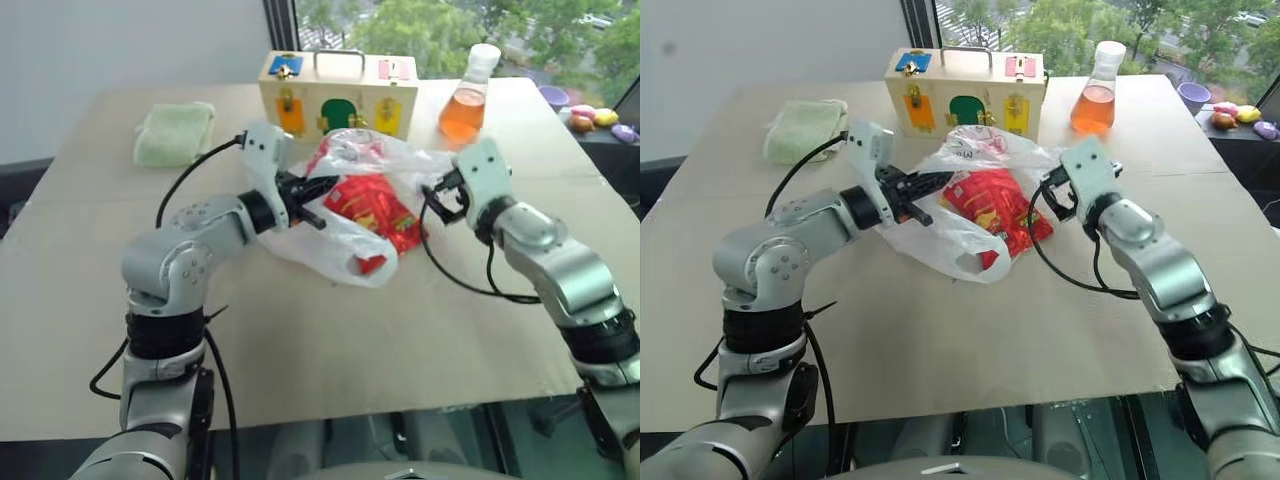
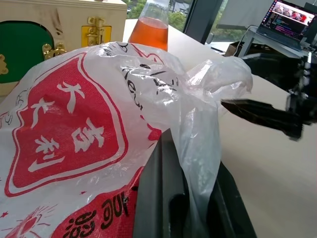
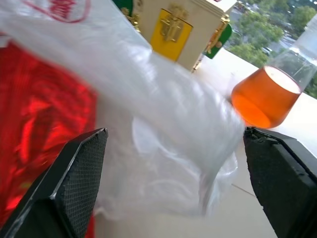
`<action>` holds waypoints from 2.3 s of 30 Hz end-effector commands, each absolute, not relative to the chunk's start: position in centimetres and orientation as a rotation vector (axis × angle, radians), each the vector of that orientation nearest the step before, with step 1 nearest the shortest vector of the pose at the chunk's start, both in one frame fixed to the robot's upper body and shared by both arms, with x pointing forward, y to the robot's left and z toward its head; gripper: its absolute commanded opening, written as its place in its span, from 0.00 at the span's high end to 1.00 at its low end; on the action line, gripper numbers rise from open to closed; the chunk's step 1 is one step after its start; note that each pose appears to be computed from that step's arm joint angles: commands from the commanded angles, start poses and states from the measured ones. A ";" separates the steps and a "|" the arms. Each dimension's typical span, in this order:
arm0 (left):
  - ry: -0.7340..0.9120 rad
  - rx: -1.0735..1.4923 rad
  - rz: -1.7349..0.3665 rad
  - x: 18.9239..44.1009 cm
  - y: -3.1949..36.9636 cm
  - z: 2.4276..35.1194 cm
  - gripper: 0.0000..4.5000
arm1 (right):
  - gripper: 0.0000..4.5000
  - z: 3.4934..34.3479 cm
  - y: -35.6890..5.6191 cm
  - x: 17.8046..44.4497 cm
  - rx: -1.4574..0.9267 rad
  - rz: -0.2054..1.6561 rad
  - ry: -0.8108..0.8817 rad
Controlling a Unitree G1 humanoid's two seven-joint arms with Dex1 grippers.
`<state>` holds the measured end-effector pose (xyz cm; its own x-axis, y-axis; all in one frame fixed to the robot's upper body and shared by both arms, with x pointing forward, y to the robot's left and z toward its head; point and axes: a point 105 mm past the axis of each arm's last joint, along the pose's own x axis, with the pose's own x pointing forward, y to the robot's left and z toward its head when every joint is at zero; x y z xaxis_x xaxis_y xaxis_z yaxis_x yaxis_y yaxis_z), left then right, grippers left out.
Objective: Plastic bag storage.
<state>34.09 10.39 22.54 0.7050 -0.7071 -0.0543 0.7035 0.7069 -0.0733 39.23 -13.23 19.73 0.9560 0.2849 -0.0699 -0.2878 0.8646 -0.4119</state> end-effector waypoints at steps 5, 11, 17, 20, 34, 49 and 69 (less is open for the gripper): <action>-0.014 -0.003 -0.822 33.1 10.2 24.0 1.00 | 0.77 21.6 -15.4 40.3 -0.449 0.240 -0.047; 0.056 -0.369 -1.106 29.4 11.8 25.6 0.82 | 1.00 21.7 -15.4 39.5 -0.420 0.258 -0.047; 0.323 -0.397 -1.422 22.4 13.0 24.8 0.35 | 1.00 21.1 -14.9 38.9 -0.394 0.272 -0.017; 0.454 -0.331 -1.451 20.8 12.4 22.8 0.35 | 1.00 20.9 -14.7 38.7 -0.388 0.277 -0.003; 0.461 -0.113 -1.281 25.6 6.1 17.5 0.35 | 1.00 20.8 -13.8 37.8 -0.379 0.257 0.028; 0.281 -0.399 -1.335 27.5 4.4 20.0 0.99 | 1.00 21.7 -14.3 38.6 -0.338 0.227 0.016; -0.565 -1.150 -1.106 31.1 19.5 41.8 0.99 | 1.00 39.2 -14.8 39.6 0.001 0.321 -0.374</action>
